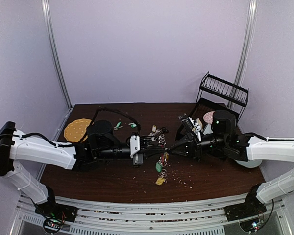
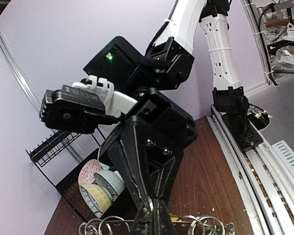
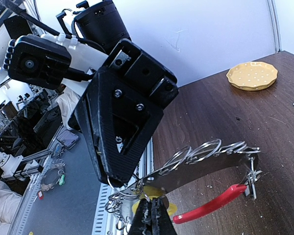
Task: Put the keys on the keyring
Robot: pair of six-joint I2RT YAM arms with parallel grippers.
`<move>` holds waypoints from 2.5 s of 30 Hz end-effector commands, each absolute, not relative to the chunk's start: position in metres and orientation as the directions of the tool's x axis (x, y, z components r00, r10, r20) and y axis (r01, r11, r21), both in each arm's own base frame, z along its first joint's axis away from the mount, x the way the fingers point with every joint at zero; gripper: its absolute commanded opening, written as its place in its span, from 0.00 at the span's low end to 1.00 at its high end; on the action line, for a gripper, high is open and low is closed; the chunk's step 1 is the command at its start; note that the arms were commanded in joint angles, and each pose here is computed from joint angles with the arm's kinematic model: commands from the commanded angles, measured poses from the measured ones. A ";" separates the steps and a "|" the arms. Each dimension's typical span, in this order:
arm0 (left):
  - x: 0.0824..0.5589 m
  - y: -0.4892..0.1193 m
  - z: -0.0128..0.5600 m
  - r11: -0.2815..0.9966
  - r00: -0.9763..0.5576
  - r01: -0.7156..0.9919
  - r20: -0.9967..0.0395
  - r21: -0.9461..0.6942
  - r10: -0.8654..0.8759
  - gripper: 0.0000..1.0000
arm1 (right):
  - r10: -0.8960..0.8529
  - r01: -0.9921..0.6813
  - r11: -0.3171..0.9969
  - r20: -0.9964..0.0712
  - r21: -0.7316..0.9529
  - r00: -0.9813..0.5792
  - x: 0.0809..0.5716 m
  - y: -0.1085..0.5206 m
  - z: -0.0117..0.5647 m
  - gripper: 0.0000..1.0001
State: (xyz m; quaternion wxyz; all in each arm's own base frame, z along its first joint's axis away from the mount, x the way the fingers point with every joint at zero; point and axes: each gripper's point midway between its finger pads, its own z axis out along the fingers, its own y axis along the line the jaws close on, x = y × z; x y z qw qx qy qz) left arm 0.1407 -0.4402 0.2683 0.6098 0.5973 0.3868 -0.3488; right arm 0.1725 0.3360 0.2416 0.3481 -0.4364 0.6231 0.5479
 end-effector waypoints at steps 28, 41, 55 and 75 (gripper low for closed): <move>0.145 -0.425 0.316 0.094 0.206 0.978 -0.911 0.185 -0.357 0.00 | -0.059 -0.982 0.122 -0.986 0.146 -0.154 0.176 0.311 0.297 0.32; 0.143 -0.428 0.319 0.084 0.212 0.977 -0.909 0.195 -0.357 0.00 | -0.052 -0.993 0.007 -0.992 0.119 -0.119 0.164 0.338 0.306 0.34; 0.141 -0.427 0.321 0.080 0.215 0.977 -0.905 0.199 -0.366 0.00 | -0.071 -0.991 -0.003 -0.989 0.132 -0.131 0.163 0.343 0.299 0.00; 0.185 -0.424 0.258 0.149 0.134 0.974 -0.965 0.170 0.224 0.35 | -0.595 -0.922 0.356 -0.798 -0.155 -0.096 0.204 0.306 0.241 0.00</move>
